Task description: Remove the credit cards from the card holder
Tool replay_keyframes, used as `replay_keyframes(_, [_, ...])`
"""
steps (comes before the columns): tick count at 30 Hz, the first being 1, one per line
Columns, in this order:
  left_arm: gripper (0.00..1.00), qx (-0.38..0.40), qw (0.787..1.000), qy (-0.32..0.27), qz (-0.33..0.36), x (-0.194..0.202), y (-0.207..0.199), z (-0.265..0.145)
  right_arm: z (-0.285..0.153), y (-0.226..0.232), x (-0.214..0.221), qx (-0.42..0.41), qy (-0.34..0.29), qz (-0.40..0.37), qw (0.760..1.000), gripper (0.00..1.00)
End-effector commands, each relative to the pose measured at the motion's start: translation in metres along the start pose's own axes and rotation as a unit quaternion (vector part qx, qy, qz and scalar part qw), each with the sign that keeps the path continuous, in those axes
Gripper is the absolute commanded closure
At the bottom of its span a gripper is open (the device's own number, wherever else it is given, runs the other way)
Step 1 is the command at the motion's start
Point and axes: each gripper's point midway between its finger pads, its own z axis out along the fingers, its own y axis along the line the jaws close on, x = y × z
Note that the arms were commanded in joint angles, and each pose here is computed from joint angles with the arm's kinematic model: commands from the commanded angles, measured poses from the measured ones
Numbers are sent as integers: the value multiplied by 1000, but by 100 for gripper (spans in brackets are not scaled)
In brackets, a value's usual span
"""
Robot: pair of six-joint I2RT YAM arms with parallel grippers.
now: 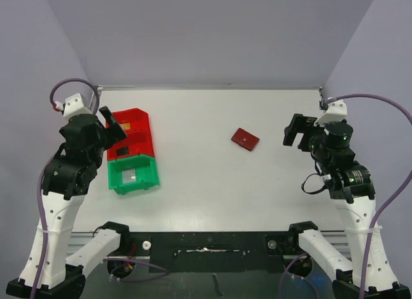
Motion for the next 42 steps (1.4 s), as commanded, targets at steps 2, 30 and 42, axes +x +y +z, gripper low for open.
replay_keyframes(2, [13, 9, 999, -14, -31, 10, -7, 16, 4, 9, 23, -40, -17, 39, 998, 2])
replay_keyframes(30, [9, 163, 966, 175, -95, 141, -68, 39, 208, 36, 121, -27, 293, 83, 952, 2])
replay_keyframes(42, [9, 185, 964, 152, -119, 129, -62, 15, 304, 46, 135, -1, 318, 40, 947, 2])
